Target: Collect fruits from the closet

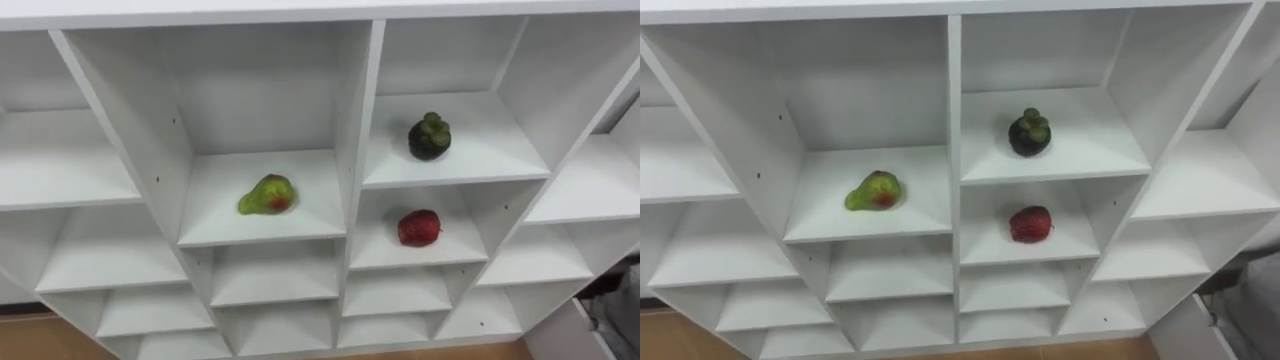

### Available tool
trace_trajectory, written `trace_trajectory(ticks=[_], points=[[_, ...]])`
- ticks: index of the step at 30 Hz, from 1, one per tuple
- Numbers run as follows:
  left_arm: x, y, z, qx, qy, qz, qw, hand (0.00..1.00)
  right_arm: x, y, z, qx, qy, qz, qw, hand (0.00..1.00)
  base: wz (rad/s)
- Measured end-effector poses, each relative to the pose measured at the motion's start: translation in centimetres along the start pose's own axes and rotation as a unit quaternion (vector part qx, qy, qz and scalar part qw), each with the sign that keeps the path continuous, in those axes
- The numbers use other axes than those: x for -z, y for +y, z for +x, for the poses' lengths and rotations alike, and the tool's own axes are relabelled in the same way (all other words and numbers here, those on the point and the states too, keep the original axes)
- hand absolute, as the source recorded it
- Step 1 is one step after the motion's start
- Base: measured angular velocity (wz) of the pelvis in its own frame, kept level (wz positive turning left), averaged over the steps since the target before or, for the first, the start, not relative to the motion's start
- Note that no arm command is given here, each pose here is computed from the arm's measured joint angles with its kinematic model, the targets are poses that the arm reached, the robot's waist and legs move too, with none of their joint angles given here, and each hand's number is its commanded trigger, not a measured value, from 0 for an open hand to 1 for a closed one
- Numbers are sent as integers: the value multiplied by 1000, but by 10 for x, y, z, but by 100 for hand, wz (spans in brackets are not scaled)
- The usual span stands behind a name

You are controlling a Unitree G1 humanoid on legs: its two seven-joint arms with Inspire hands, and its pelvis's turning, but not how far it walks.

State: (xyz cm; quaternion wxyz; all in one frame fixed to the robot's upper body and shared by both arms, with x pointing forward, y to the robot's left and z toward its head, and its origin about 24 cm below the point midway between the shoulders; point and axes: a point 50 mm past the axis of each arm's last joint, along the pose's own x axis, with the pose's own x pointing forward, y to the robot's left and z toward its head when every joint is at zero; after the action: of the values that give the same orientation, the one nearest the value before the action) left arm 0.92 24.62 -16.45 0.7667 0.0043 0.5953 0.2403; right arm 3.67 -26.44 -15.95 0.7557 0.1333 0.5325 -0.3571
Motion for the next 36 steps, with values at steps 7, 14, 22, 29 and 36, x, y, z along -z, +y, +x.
trace_trajectory(ticks=[7, 14, 22, 29, 36], points=[[-6, -1, 1, 1, -17, -1, 1000, 100, -61, 16, -7, 50, -130, 64, 988, 0, -5], [-5, 1, 0, 0, -18, 8, 1000, 100, -103, 35, -25, 72, -234, 68, 967, 0, -1], [-5, 1, 0, 0, -24, 17, 1000, 100, -158, 60, -74, 90, -422, 60, 900, 0, 1], [-5, 0, 0, 5, -29, 27, 999, 100, -171, 75, -100, 83, -504, 44, 859, 0, 0], [-6, 2, 0, 1, -33, 28, 999, 100, -187, 88, -134, 64, -597, 36, 799, 0, 1]])
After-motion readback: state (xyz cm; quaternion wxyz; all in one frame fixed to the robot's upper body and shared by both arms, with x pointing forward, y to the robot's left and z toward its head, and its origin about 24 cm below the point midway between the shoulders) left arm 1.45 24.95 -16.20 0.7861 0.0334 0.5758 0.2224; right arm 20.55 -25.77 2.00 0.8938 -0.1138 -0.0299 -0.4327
